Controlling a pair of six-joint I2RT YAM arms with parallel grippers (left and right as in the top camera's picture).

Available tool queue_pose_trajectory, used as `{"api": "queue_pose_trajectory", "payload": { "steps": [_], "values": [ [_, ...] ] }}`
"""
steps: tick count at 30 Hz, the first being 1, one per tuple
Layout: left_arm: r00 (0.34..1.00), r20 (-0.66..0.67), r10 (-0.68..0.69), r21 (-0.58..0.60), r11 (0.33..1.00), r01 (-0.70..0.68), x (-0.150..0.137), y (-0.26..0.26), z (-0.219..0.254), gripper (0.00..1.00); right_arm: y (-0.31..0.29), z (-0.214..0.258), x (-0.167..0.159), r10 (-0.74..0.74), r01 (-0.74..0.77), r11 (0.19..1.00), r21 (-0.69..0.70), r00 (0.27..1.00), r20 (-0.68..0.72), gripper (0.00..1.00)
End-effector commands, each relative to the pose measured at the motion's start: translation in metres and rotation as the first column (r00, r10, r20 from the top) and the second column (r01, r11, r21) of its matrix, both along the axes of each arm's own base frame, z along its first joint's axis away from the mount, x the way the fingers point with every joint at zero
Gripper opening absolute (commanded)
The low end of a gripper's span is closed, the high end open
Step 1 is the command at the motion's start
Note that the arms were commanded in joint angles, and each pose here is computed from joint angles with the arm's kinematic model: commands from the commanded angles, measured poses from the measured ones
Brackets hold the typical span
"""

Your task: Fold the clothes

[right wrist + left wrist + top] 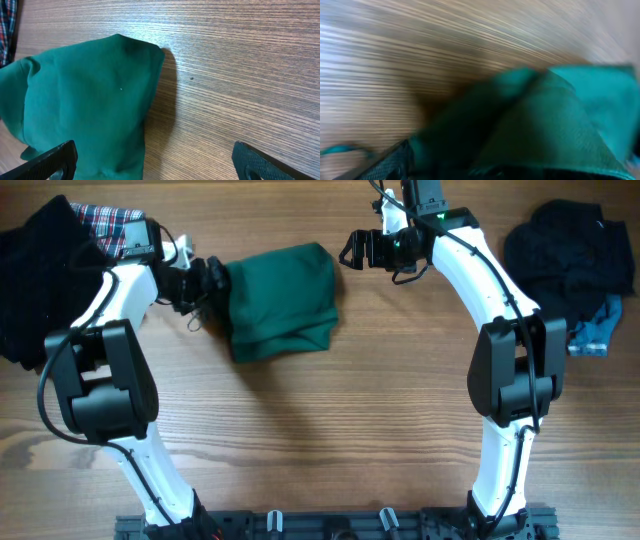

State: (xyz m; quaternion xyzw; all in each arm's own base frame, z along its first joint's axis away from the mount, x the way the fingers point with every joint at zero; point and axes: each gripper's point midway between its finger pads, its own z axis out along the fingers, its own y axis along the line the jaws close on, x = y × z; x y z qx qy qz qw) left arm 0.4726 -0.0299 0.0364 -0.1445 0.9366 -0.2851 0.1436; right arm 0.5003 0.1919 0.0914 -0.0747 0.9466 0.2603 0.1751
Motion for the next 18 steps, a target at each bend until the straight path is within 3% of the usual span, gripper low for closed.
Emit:
{"api": "queue_pose_trajectory", "payload": {
  "steps": [1,10,14,18],
  "values": [
    [0.99,0.042,-0.134,-0.172,0.975,0.139,-0.012,-0.03,0.01,0.87,0.003,0.004,-0.003,0.025,-0.025,1.0,0.009,1.0,0.008,0.99],
    [0.988,-0.075,-0.133,-0.173,0.978,0.118,-0.047,0.004,0.002,0.8,0.002,0.002,-0.008,0.025,-0.025,1.0,0.004,1.0,-0.016,1.0],
    [0.991,-0.115,-0.071,-0.126,0.99,0.056,-0.052,0.033,-0.005,0.82,0.002,0.002,-0.008,0.025,-0.025,1.0,0.004,1.0,-0.016,1.0],
    [0.995,-0.061,-0.076,-0.084,0.994,0.071,-0.041,0.039,-0.006,0.84,0.003,0.002,-0.009,0.028,-0.028,1.0,0.011,0.999,-0.017,1.0]
  ]
}}
